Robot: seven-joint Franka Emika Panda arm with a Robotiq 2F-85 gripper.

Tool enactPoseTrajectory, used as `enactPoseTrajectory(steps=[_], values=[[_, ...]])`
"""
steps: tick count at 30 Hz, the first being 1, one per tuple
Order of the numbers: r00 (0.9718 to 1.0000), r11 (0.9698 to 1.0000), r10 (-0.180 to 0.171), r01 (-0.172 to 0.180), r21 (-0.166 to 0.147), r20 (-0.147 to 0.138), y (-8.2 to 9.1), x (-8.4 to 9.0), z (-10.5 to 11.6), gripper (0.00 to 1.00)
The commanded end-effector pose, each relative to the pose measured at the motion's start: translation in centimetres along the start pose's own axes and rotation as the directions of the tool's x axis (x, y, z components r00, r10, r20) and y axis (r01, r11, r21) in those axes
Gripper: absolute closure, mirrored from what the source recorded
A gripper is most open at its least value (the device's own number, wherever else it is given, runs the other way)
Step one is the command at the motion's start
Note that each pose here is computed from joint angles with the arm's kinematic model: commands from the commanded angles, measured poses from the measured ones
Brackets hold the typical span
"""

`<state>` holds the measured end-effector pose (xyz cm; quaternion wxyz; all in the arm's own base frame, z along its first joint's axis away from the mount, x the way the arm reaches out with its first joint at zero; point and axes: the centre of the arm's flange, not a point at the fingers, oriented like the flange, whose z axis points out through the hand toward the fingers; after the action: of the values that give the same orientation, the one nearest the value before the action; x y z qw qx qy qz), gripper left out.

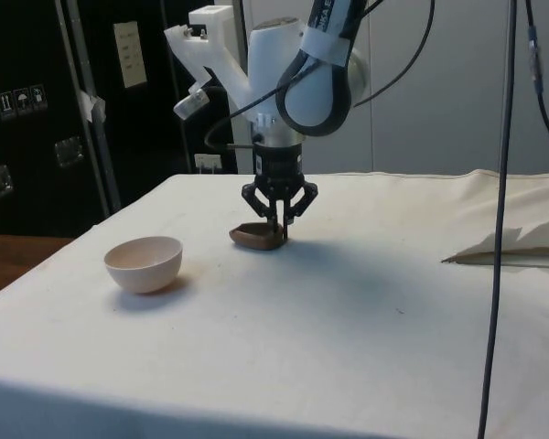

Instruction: Pour the coffee beans from the cup into the bowl.

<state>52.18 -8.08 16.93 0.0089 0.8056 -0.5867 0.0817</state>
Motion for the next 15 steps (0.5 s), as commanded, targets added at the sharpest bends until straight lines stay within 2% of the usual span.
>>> enactPoseTrajectory(steps=[1, 15], values=[[1.0000, 1.0000, 0.004, -0.004, 0.000, 0.000, 0.02, -0.06, 0.05, 1.00], [1.0000, 1.0000, 0.002, -0.002, -0.001, 0.000, -0.06, 0.03, 0.04, 1.00]])
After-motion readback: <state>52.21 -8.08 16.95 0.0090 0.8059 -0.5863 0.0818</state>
